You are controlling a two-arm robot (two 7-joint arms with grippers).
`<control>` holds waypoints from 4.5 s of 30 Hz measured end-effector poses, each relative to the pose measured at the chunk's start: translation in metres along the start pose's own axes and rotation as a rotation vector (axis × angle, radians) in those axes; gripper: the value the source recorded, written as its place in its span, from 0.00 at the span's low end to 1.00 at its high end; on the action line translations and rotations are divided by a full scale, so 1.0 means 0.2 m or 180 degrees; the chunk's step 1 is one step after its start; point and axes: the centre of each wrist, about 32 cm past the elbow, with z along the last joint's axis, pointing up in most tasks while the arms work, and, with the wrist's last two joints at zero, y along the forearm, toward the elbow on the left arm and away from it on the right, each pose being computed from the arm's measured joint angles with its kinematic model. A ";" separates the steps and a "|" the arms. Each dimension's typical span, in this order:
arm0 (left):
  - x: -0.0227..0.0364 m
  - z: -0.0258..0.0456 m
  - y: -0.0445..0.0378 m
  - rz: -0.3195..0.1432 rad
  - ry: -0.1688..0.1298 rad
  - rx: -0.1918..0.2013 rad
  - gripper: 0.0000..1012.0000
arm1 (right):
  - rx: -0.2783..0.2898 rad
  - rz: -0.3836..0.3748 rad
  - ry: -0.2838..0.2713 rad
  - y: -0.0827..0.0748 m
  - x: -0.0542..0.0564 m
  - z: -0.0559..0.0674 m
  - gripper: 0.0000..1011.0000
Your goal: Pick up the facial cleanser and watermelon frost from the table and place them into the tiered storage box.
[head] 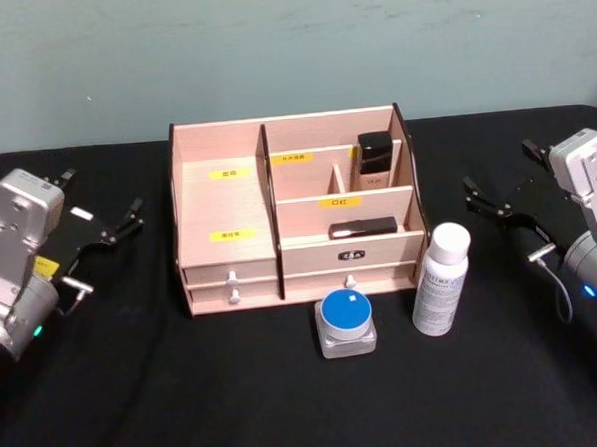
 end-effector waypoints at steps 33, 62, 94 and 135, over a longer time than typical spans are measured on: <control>0.000 0.000 0.000 0.0000 0.0000 0.0000 1.00 | 0.0000 0.0000 0.0000 0.00 0.00 0.00 0.99; 0.000 0.000 0.000 0.0000 0.0000 0.0000 1.00 | 0.0170 0.0102 0.0275 -0.09 0.02 0.07 0.99; 0.000 0.000 0.000 0.0000 0.0000 0.0000 1.00 | 0.0117 0.1035 0.0686 -0.51 -0.16 0.32 0.99; 0.000 0.000 0.000 0.0000 0.0000 0.0000 1.00 | -0.0415 0.1137 0.0862 -0.27 -0.17 0.16 0.99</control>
